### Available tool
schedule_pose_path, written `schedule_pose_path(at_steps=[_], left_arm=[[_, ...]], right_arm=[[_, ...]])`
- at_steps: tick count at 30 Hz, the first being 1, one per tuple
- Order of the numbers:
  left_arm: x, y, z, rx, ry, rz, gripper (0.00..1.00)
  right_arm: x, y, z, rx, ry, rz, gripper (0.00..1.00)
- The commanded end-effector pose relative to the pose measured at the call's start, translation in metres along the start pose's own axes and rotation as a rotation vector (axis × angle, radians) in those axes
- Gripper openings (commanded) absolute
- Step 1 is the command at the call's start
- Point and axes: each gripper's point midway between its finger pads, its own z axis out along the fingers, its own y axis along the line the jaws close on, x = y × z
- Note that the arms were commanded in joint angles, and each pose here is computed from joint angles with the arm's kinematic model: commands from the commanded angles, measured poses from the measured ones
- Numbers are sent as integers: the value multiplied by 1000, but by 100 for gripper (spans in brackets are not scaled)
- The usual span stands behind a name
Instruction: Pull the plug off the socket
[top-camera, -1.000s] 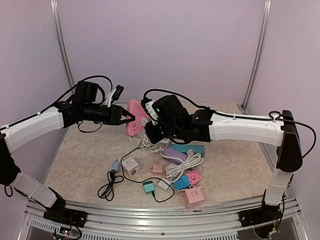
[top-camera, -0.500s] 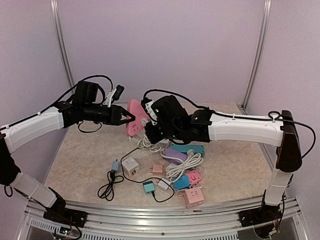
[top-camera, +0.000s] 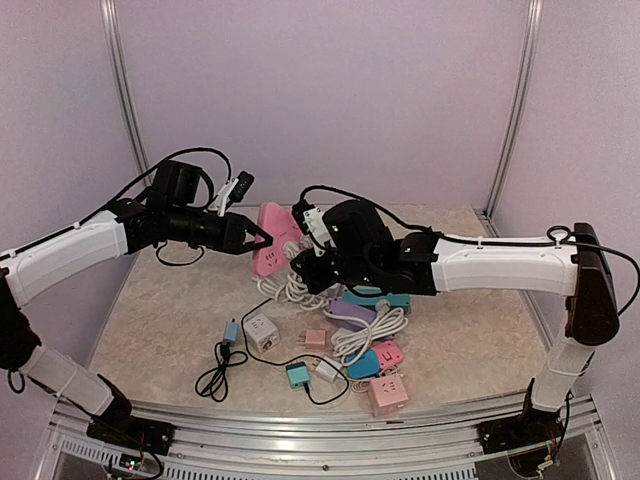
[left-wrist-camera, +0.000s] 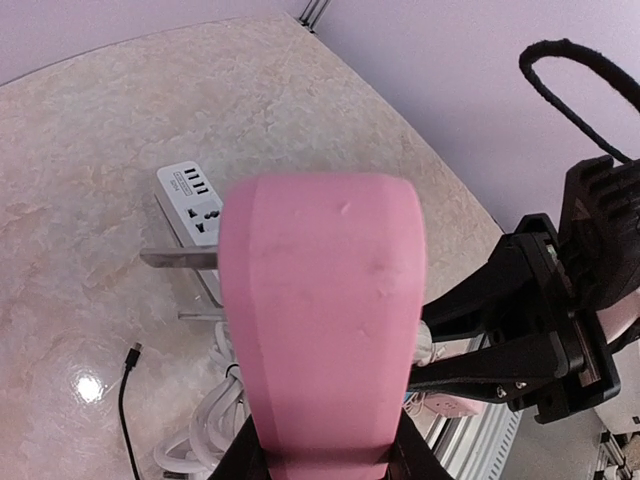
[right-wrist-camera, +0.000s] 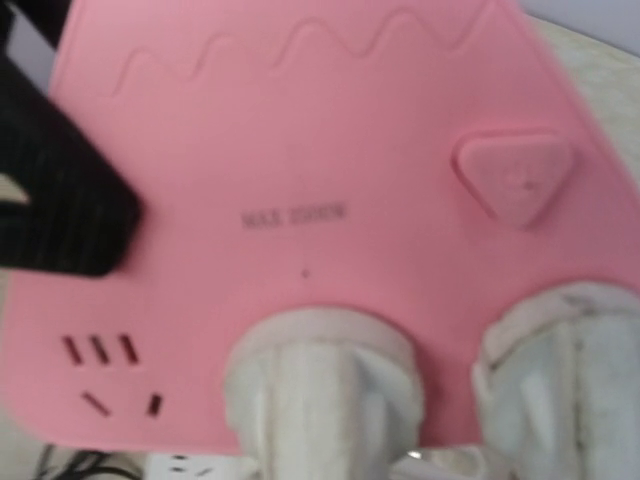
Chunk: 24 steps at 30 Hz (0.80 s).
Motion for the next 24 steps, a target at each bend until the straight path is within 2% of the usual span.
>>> schedule_pose_path(at_steps=[1,10,24], left_arm=[[-45,-50,-24,153,-127,159,0],[-45,-53,-24,155,-127,162,0],[-43,-23,-11,46,-110,40,0]], right_arm=[[-24,2,-18,-108,-90,83,0],[-24,-2,-19,-111,-106,91,0],[-18,4,-10,120,-65,-34,0]])
